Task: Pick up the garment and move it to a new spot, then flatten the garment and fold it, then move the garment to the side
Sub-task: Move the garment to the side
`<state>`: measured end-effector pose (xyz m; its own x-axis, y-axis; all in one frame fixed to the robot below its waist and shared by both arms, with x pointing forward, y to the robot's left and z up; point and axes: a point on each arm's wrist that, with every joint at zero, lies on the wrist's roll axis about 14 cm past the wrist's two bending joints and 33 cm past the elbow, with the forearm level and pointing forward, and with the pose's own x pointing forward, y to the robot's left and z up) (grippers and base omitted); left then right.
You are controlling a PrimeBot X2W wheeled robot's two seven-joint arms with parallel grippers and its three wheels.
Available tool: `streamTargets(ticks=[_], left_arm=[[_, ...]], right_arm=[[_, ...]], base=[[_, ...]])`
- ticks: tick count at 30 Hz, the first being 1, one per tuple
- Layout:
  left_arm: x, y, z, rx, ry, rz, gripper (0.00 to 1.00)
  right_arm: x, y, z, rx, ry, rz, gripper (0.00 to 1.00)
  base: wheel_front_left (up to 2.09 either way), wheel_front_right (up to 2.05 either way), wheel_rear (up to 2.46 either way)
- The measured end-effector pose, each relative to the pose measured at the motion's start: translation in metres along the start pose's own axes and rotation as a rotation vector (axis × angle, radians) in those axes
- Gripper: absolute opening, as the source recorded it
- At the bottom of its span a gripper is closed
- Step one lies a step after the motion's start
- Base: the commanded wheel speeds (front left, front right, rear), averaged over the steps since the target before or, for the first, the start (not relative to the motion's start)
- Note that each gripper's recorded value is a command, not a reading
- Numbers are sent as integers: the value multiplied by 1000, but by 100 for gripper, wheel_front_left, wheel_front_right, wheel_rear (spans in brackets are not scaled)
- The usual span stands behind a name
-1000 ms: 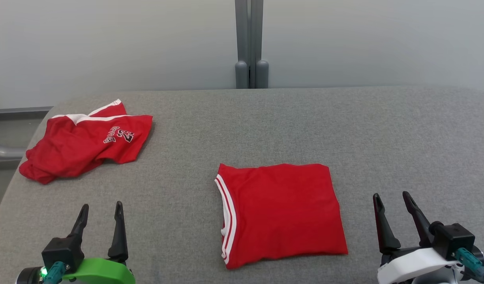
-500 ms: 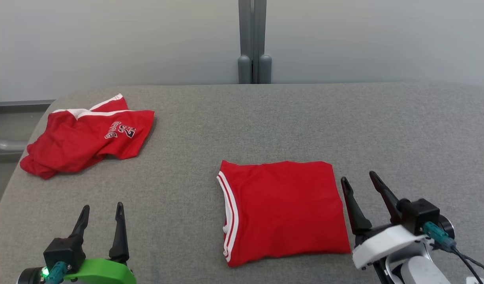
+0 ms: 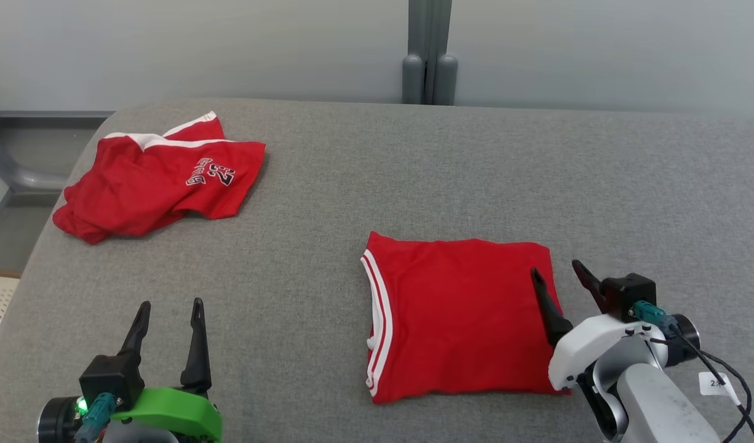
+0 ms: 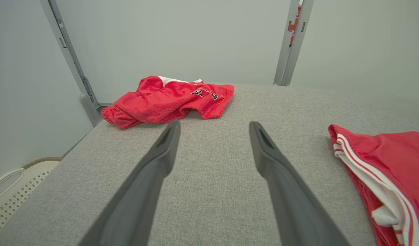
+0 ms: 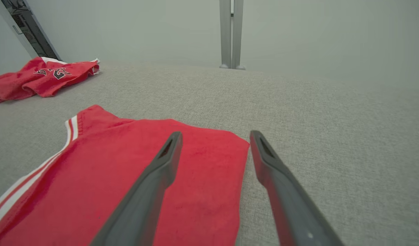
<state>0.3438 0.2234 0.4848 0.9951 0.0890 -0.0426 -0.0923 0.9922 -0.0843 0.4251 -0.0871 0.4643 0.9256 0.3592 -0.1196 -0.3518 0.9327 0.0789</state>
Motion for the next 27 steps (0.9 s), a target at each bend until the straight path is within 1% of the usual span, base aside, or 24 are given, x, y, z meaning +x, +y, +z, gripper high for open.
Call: streamTargets(ticks=[5,9,13,14,15,16,21,24,27], left_arm=[[1,5,-6,1,11,18,100],[2,6,-8,2,17,22,100],[2,5,-10,2,19,21,100],[2,5,-10,2,19,19,100],[3,4,-10,1,17,18,100],[3,4,-10,1,15,16,100],[7,1,-10,-4,11,14,100],[11,0,-10,-11,8,15,100],[18,-4,-13,-16,13,6,100]], right_arm=[[3,-5,-38,27,129,-22,100],[-2,-7,-68,65,224,-44,100],[-4,-1,-82,124,264,-55,100],[-4,2,-85,145,276,-53,67],[-4,5,-86,157,284,-51,3],[-3,6,-87,161,288,-47,0],[4,11,-85,165,291,-28,0],[22,6,-67,128,255,-6,0],[42,-10,-45,69,211,3,0]], base=[[0,0,0],[0,0,0],[0,0,0],[0,0,0],[0,0,0],[0,0,0],[0,0,0],[0,0,0],[0,0,0]])
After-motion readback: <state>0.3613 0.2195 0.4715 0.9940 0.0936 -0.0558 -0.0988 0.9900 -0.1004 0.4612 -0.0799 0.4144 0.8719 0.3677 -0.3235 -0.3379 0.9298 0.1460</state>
